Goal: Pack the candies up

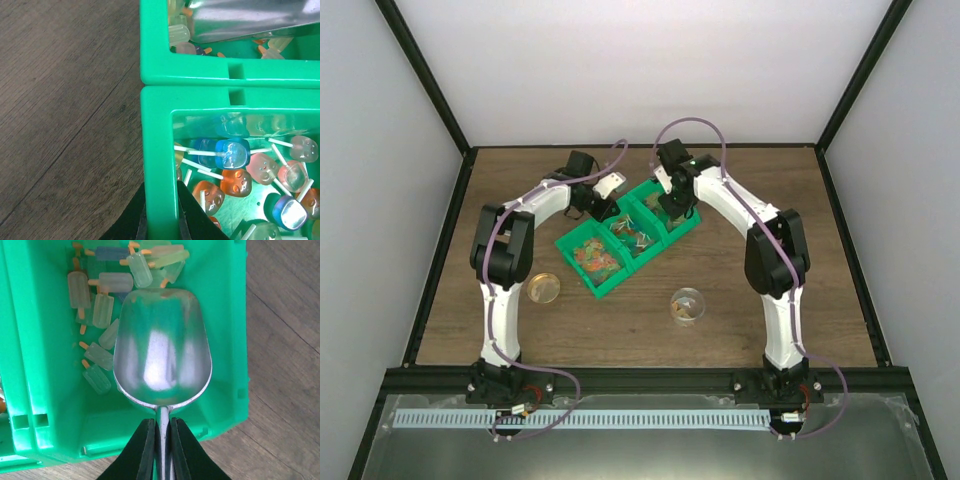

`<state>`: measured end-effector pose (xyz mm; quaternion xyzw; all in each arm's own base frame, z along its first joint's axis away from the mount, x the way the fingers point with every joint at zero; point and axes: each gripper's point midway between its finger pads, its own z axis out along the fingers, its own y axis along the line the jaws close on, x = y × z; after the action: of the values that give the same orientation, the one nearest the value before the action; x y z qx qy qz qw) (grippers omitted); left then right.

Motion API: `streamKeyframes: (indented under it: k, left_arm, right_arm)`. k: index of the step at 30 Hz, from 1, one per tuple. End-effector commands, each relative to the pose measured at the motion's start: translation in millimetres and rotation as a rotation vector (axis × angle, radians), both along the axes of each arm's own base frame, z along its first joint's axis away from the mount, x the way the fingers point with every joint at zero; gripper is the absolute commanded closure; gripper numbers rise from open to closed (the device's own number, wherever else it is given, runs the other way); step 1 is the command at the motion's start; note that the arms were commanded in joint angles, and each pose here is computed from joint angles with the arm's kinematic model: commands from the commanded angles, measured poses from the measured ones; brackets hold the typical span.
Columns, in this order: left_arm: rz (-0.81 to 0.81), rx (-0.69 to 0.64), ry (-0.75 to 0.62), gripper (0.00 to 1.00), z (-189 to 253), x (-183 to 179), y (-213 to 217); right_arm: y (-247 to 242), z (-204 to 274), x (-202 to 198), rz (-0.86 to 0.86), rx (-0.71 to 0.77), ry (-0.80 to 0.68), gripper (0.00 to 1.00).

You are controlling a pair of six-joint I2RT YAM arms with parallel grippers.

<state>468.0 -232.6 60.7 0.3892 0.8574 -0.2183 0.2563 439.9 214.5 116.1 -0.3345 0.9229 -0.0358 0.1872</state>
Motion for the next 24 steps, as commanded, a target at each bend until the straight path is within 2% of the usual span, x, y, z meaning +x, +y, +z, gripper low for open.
streamKeyframes:
  k: [1,10,14,24]
  left_arm:
    - [-0.124,-0.051,0.018,0.96,-1.0,-15.8,-16.6]
    - [-0.158,-0.047,0.022,0.96,-3.4,-18.8,-15.8]
    - [-0.159,-0.042,0.019,0.96,-3.7,-17.7,-15.2]
    - [-0.095,-0.026,0.043,0.96,-9.1,-3.8,-2.3]
  right_arm:
    - [-5.0,-49.9,-7.0,-0.05,-0.042,0.065,0.99]
    - [9.0,-59.8,-1.9,-0.019,0.075,-0.038,0.99]
    - [14.7,-52.0,-2.8,-0.006,0.161,-0.128,0.99]
    - [-3.2,-60.4,-16.3,-0.039,0.235,-0.304,0.99]
